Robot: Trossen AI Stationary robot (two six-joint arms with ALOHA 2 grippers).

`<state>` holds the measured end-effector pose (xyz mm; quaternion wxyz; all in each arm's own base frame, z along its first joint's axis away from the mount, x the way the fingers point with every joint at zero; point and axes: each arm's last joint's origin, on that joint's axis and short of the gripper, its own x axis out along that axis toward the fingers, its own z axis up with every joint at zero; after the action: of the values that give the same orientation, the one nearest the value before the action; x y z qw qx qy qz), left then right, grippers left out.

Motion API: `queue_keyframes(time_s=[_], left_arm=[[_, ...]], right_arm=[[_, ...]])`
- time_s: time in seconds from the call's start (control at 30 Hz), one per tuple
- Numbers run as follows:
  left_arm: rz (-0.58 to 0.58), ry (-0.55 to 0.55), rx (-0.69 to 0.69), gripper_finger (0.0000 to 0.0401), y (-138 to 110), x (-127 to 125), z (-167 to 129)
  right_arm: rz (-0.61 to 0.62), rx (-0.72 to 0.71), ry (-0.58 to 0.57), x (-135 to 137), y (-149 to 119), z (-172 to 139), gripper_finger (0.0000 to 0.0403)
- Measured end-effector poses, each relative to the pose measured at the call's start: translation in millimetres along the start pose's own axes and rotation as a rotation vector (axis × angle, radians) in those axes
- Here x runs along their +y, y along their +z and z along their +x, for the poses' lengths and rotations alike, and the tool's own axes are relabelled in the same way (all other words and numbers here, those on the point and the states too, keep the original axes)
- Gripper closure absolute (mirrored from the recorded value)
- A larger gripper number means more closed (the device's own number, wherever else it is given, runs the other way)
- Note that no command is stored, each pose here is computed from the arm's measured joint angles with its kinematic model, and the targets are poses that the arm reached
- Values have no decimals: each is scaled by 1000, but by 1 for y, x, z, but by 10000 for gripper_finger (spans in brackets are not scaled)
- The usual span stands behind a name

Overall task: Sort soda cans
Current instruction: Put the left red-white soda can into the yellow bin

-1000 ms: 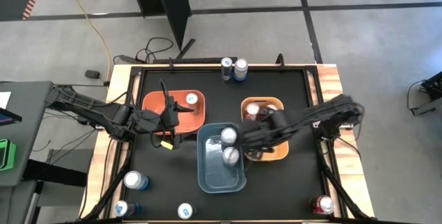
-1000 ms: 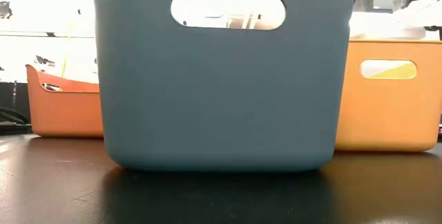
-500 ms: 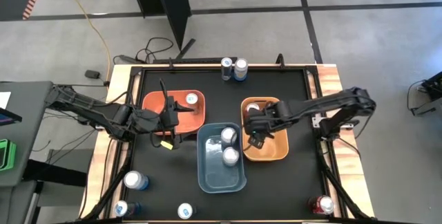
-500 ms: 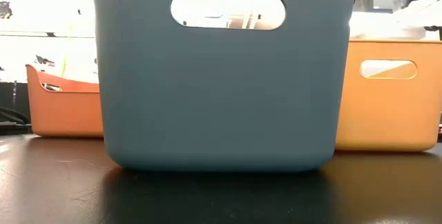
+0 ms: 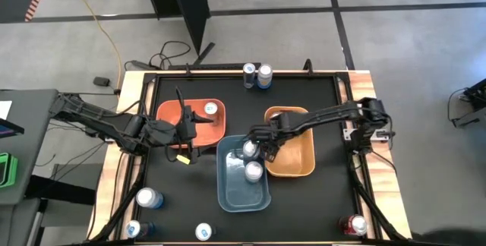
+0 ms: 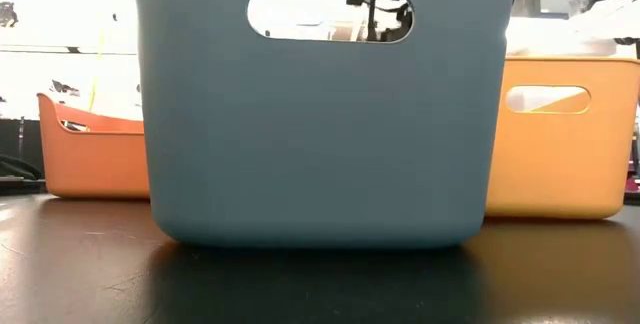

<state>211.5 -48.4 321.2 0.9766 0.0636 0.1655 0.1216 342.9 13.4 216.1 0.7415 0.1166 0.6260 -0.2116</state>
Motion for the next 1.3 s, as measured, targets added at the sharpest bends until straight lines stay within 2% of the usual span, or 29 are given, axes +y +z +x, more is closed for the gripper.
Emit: queue_keyframes(time_s=[0.27, 1.0, 1.1, 1.3], left_arm=[[1, 0, 1, 35, 0, 0, 0], [-7, 0, 5, 35, -1, 0, 0], [-7, 0, 6, 35, -1, 0, 0], [-6, 0, 7, 35, -1, 0, 0]], right_arm=[[-59, -8, 9, 2, 7, 11, 96], [-96, -39, 6, -2, 5, -2, 88], [-106, -34, 4, -2, 5, -4, 71], [-118, -44, 0, -2, 7, -10, 12]])
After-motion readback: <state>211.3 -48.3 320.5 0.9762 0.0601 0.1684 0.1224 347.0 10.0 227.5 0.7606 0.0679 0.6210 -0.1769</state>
